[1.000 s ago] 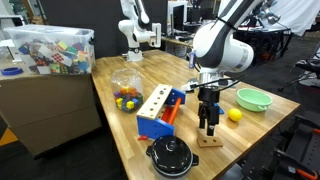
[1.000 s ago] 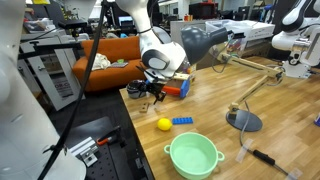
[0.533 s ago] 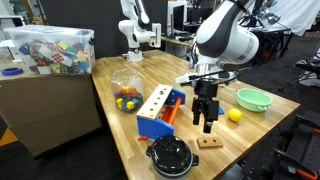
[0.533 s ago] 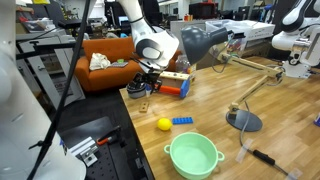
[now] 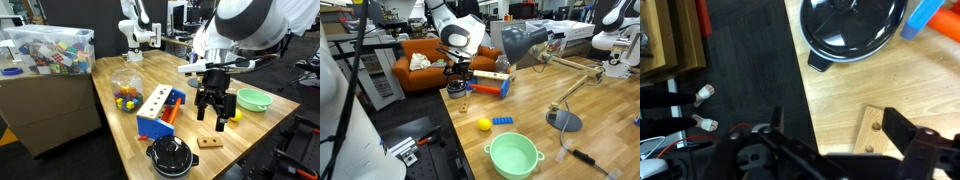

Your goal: Put the wooden object on the table

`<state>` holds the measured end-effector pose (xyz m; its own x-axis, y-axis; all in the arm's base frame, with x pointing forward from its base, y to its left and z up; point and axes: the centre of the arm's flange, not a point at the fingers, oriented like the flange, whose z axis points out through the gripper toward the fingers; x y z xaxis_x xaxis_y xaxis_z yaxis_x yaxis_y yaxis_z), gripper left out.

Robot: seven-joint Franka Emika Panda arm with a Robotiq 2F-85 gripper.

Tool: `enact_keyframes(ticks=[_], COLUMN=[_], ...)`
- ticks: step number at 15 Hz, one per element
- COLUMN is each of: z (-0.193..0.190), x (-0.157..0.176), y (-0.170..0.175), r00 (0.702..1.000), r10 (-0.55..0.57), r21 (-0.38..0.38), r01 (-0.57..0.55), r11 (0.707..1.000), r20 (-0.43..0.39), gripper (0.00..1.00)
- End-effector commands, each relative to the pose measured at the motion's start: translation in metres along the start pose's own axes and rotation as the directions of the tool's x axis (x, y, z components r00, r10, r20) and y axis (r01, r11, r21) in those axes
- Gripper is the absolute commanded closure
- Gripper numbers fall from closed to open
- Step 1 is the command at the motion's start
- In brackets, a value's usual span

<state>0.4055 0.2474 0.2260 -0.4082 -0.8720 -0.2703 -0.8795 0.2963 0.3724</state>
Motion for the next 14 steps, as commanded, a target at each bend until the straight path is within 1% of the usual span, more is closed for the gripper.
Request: enact_keyframes(ticks=[1, 4, 7, 8, 10, 14], z=[-0.034, -0.060, -0.084, -0.065, -0.074, -0.075], x=[0.003, 0.010, 0.036, 0.013, 0.026, 0.030], y=[0.050, 0.086, 0.117, 0.098, 0.111, 0.114], r00=[0.992, 0.978, 0.958, 0.971, 0.965, 0.963], r10=[-0.123, -0.207, -0.288, -0.237, -0.263, -0.268], r21=[0.073, 0.091, 0.066, 0.067, 0.071, 0.075], r01=[0.122, 0.206, 0.288, 0.237, 0.263, 0.268], r11=[0.990, 0.974, 0.955, 0.969, 0.962, 0.960], r20=[0.021, 0.006, -0.011, -0.007, -0.010, -0.013], gripper=[0.00, 0.00, 0.00, 0.00, 0.00, 0.00])
